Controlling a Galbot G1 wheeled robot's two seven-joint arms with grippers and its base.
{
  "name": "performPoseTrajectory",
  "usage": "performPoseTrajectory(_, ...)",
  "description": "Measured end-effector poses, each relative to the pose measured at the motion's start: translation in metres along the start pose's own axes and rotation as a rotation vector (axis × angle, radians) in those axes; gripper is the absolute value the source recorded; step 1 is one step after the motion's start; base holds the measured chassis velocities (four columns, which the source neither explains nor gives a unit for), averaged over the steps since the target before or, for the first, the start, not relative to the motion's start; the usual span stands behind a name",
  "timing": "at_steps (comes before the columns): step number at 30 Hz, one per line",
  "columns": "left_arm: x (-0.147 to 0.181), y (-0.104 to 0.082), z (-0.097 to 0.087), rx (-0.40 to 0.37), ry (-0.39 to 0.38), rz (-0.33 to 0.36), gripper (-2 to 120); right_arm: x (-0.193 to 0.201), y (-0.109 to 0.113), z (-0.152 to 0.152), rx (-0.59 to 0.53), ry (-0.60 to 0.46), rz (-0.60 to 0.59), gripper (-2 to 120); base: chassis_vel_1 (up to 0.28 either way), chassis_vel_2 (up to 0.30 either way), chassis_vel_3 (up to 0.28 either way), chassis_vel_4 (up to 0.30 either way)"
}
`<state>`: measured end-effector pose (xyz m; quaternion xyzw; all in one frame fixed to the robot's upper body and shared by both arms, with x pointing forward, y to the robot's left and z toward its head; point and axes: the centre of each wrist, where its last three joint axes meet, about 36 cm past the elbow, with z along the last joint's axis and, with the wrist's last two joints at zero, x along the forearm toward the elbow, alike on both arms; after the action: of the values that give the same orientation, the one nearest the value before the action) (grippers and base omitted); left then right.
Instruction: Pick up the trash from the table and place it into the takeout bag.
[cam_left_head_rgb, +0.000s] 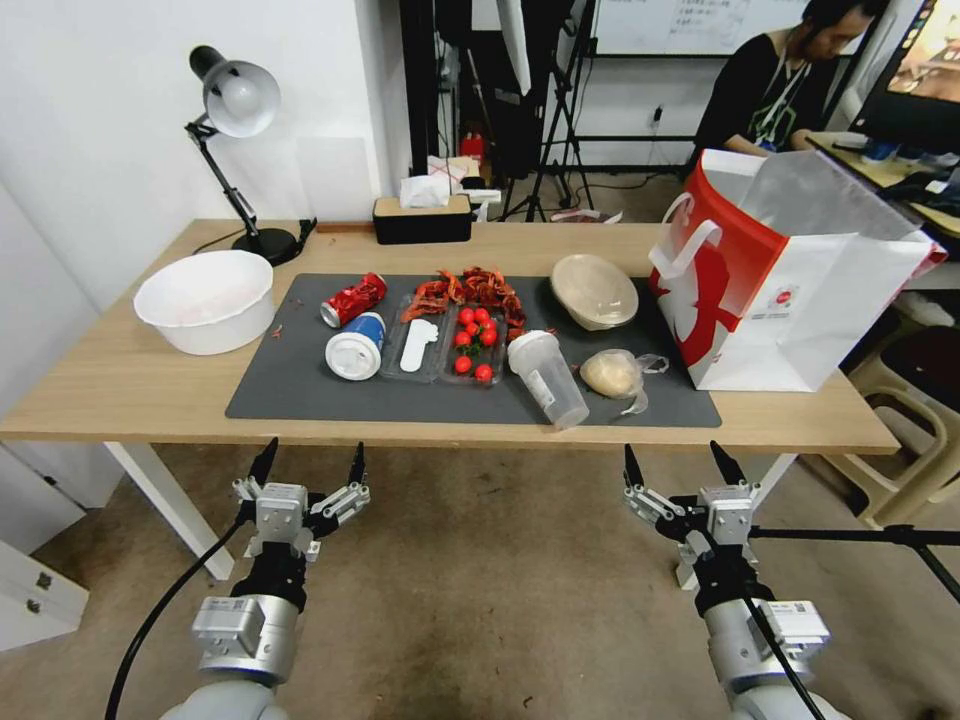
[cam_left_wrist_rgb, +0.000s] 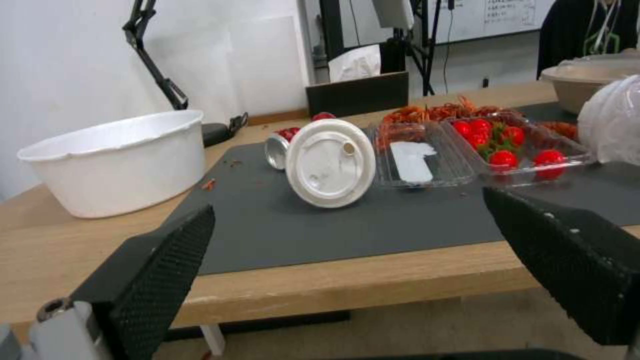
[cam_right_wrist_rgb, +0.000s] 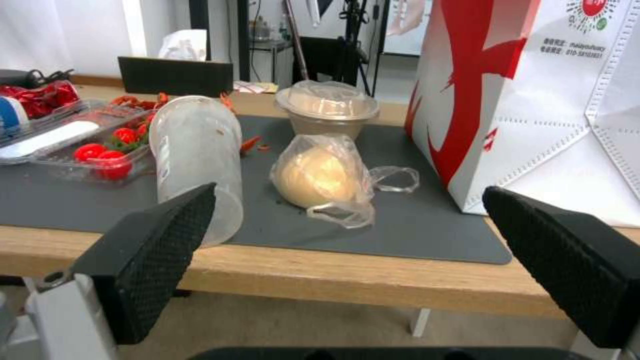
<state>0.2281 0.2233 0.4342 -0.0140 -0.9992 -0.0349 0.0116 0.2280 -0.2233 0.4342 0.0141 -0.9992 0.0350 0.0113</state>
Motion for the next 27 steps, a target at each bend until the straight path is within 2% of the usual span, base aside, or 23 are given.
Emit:
performPoseTrajectory(5,-0.002,0.001,-0.002,0.003,0.014,-0.004,100,-0.003,-0.001,-0.002,-0.009,0.009,0.005,100,0.0,0.0,0.0,0.0)
performPoseTrajectory(14,-0.015,0.013,-0.034,0.05,0.124,-0.046,100,-0.039,-0.022,-0.034,-0.082,0.089,0.089,100,0.0,0.0,0.0,0.0)
performPoseTrajectory(17,-0.019,0.018,-0.047,0.085,0.157,-0.059,100,-0.052,-0.022,-0.036,-0.151,0.06,0.045,100,0.0,0.0,0.0,0.0)
performPoseTrajectory(22,-0.019,0.02,-0.048,0.093,0.155,-0.064,100,-0.065,-0.02,-0.038,-0.226,0.021,-0.054,100,0.0,0.0,0.0,0.0)
performPoseTrajectory(27,-0.018,0.02,-0.048,0.091,0.141,-0.067,100,-0.078,-0.017,-0.037,-0.243,0.011,-0.136,100,0.0,0.0,0.0,0.0)
